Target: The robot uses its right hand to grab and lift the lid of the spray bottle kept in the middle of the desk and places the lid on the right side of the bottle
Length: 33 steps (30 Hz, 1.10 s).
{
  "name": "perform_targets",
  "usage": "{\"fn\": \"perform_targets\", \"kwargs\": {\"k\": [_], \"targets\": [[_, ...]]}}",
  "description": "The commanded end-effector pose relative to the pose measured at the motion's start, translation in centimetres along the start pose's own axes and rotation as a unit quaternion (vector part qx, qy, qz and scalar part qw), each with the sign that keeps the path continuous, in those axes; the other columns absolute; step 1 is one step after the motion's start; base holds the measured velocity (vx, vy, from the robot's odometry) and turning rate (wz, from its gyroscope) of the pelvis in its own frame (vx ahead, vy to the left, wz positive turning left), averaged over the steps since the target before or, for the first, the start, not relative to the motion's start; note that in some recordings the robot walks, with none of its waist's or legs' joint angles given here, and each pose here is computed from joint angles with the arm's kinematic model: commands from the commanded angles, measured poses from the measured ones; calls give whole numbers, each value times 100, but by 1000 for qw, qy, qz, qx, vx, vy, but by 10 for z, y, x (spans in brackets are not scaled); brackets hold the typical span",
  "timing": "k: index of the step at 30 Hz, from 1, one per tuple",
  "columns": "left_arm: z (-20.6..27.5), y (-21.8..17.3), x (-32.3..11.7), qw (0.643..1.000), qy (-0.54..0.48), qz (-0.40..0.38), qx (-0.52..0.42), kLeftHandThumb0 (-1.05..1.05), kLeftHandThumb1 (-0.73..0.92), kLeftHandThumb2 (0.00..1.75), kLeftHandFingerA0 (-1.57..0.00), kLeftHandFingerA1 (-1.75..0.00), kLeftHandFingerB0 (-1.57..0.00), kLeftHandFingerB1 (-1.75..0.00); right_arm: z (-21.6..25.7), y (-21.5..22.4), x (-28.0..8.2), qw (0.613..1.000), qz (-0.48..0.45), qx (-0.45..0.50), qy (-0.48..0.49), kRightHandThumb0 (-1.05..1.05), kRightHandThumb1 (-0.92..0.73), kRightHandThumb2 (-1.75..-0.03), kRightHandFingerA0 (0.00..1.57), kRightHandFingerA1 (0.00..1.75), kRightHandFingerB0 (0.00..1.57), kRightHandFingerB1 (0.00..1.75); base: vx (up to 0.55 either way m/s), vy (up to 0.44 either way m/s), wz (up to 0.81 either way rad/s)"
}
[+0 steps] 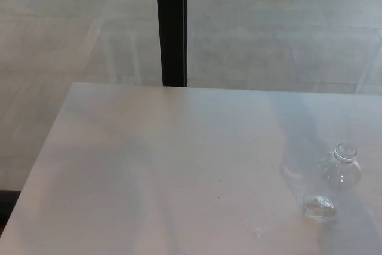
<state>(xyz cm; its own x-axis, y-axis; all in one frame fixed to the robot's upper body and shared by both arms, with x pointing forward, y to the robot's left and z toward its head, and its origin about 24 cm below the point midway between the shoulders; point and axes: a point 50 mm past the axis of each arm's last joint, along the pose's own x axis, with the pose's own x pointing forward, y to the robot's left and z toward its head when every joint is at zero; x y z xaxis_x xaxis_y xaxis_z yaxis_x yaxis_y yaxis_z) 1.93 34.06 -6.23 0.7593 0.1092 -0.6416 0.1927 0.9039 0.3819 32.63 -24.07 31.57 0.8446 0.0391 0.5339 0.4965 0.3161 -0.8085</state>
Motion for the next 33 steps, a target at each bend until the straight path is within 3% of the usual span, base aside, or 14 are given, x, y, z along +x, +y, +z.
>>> {"fn": "perform_targets", "kwargs": {"k": [1, 7, 9, 15, 16, 22, 24, 27, 28, 29, 30, 31, 32, 33], "targets": [[2, 6, 1, 1000, -8, 8, 12, -70, 75, 63, -40, -61, -42, -44, -16, -23, 1, 999, -18, 11, 42, -10, -36, -121, 95, 175, 91, 112, 0, 0, 0], [2, 7, 3, 1000, -6, 8, 17, -71, 75, 63, -41, -60, -42, -43, -40, -16, -14, 998, -9, -6, 69, -10, -30, -131, 96, 175, 86, 140, 0, 0, 0], [3, 7, 4, 1000, -6, 9, 17, -69, 75, 63, -40, -60, -41, -42, -48, -8, -23, 996, 20, -10, 81, -8, -33, -121, 94, 171, 91, 121, 0, 0, 0], [1, 7, 3, 1000, -6, 12, 14, -70, 74, 63, -41, -61, -42, -43, -66, 29, -57, 989, 97, -21, 111, -12, -44, -110, 87, 175, 86, 118, 0, 0, 0], [1, 7, 3, 1000, -6, 14, 12, -70, 74, 62, -41, -60, -42, -43, -72, 46, -72, 983, 133, -39, 117, -7, -46, -103, 92, 165, 93, 101, 0, 0, 0], [2, 8, 4, 1000, -4, 17, 13, -70, 74, 62, -41, -59, -42, -42, -85, 79, -100, 966, 208, -70, 137, -7, -55, -86, 88, 164, 86, 98, 0, 0, 0], [0, 8, 3, 1000, -3, 19, 9, -68, 74, 62, -42, -58, -42, -42, -93, 99, -119, 954, 244, -70, 158, -12, -59, -76, 89, 156, 87, 81, 0, 0, 0], [-1, 7, 3, 1000, -4, 18, 1, -67, 74, 62, -42, -58, -42, -43, -99, 110, -128, 943, 274, -79, 171, -14, -60, -73, 84, 166, 80, 109, 0, 0, 0], [-2, 8, 2, 1000, -3, 19, 3, -67, 74, 62, -42, -58, -42, -43, -101, 113, -129, 941, 279, -81, 176, -17, -61, -66, 87, 155, 80, 83, 0, 0, 0], [-1, 9, 2, 1000, -5, 20, 3, -67, 74, 63, -43, -59, -42, -44, -101, 114, -130, 938, 285, -84, 181, -18, -61, -64, 85, 156, 82, 86, 0, 0, 0], [-1, 10, 2, 1000, -4, 21, 9, -69, 74, 63, -44, -59, -42, -43, -103, 116, -130, 936, 289, -86, 184, -14, -61, -60, 81, 167, 72, 123, 0, 0, 0], [-1, 10, 2, 1000, -3, 22, 11, -69, 74, 63, -44, -59, -42, -43, -103, 116, -130, 935, 290, -86, 184, -14, -61, -60, 81, 167, 72, 123, 0, 0, 0], [0, 10, 2, 1000, -8, 20, 8, -70, 74, 62, -43, -62, -43, -44, -105, 118, -130, 931, 298, -104, 184, -19, -58, -60, 82, 152, 79, 88, 0, 0, 0], [1, 11, 2, 1000, -9, 21, 8, -70, 74, 62, -43, -62, -43, -44, -104, 119, -129, 931, 298, -105, 184, -19, -58, -60, 82, 152, 79, 88, 0, 0, 0]]}}
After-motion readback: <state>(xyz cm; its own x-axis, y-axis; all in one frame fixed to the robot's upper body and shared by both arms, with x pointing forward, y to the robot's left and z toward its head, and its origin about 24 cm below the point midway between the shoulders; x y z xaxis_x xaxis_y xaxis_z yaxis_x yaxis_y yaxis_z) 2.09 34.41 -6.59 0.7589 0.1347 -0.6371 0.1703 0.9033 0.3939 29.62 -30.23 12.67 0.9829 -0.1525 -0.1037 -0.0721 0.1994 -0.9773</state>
